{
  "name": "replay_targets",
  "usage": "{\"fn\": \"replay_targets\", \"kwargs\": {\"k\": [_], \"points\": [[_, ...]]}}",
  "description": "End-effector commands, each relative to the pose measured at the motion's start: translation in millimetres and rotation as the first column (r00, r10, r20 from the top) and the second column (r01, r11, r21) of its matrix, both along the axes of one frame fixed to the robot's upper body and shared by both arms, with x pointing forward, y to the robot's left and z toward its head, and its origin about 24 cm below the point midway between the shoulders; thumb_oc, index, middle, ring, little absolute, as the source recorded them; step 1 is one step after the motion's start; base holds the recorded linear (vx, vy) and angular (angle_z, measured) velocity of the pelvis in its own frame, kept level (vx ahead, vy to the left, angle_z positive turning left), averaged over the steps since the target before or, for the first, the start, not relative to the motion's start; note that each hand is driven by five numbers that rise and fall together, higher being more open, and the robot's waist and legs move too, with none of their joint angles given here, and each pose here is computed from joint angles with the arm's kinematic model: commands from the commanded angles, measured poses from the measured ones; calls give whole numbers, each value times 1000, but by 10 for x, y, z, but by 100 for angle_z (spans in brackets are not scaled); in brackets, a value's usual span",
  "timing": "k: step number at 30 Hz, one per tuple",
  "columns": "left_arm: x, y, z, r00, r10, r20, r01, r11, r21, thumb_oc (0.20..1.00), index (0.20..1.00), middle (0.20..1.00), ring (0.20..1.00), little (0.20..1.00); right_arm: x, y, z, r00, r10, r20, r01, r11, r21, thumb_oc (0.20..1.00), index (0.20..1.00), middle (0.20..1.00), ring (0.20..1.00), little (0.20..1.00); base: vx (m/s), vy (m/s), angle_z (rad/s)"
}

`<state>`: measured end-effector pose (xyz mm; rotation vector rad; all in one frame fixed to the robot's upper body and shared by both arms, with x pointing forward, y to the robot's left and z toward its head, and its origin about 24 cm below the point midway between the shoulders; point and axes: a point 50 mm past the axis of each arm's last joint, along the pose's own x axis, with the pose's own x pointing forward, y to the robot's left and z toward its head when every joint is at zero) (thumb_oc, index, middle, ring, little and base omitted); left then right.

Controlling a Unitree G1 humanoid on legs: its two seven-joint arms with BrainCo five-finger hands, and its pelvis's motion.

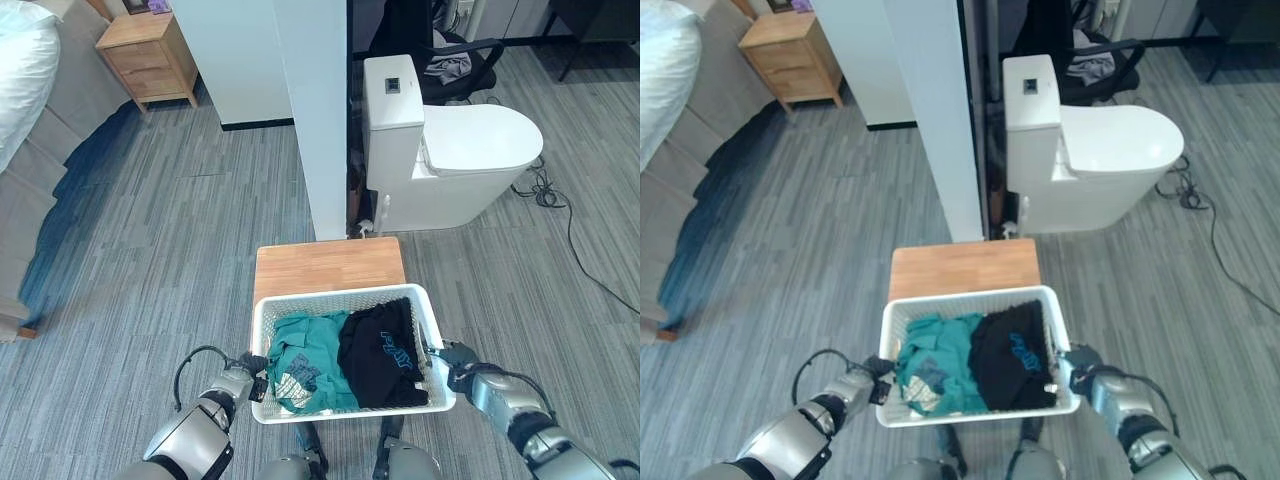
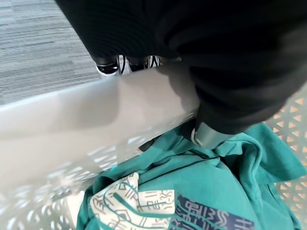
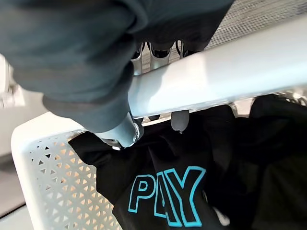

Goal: Grab the laundry basket,head to the washer,open it,put in the laundry and shut it.

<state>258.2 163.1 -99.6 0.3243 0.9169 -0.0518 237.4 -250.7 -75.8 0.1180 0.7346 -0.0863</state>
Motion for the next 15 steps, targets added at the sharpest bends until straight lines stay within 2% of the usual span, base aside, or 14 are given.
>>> {"fn": "replay_targets", "kwargs": {"k": [1, 8, 15], "points": [[436, -661, 410, 973, -69, 221, 129, 954, -271, 200, 200, 200, 200, 200, 247, 740, 124, 967, 200, 155, -228, 953, 197, 200, 200, 200, 200, 200, 33, -24, 4], [385, -564, 348, 978, -60, 198, 112, 959, -262, 200, 200, 200, 200, 200, 192, 582, 55, 978, 173, 115, -189, 970, 153, 200, 200, 200, 200, 200, 42, -12, 1], [336, -478, 285, 985, -57, 166, 96, 966, -239, 200, 200, 200, 200, 200, 175, 523, -55, 994, 103, 44, -109, 980, 167, 200, 200, 200, 200, 200, -24, 70, -34]]}}
